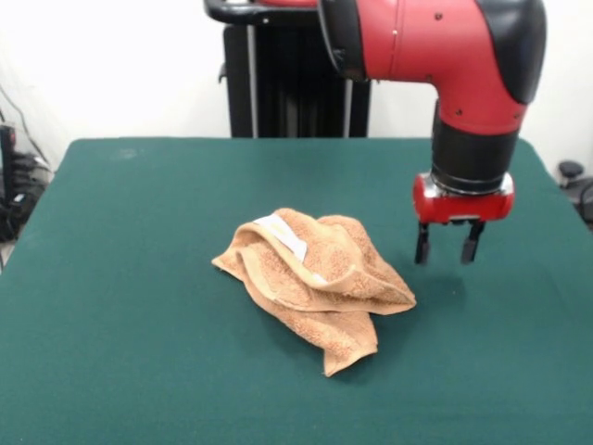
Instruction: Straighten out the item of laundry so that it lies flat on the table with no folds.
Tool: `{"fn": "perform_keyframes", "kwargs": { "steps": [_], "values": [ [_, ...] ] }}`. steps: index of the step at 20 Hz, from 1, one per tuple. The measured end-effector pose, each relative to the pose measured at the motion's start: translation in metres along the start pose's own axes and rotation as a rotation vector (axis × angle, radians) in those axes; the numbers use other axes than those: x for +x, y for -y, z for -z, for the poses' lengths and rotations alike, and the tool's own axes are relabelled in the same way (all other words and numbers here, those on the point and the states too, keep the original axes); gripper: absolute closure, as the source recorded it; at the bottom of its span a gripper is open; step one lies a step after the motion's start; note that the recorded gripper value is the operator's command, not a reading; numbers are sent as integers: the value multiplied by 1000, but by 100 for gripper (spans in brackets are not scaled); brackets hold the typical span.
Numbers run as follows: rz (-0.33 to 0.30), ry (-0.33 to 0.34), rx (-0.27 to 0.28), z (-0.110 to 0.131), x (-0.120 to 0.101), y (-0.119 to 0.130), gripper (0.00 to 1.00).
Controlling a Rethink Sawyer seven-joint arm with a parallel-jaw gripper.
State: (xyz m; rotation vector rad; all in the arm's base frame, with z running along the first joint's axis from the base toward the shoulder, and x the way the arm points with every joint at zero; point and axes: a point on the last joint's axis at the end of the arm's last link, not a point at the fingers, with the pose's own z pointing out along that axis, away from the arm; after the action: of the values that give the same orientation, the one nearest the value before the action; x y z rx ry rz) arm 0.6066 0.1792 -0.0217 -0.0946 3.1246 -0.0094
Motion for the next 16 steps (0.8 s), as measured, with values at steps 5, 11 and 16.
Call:
{"fn": "perform_keyframes", "kwargs": {
  "steps": [5,11,16],
  "values": [
    [-11,-16,4,11,-19,12,0],
    [-16,-48,12,36,-50,25,0],
    [-13,-60,6,60,-74,28,0]
  ]
}}
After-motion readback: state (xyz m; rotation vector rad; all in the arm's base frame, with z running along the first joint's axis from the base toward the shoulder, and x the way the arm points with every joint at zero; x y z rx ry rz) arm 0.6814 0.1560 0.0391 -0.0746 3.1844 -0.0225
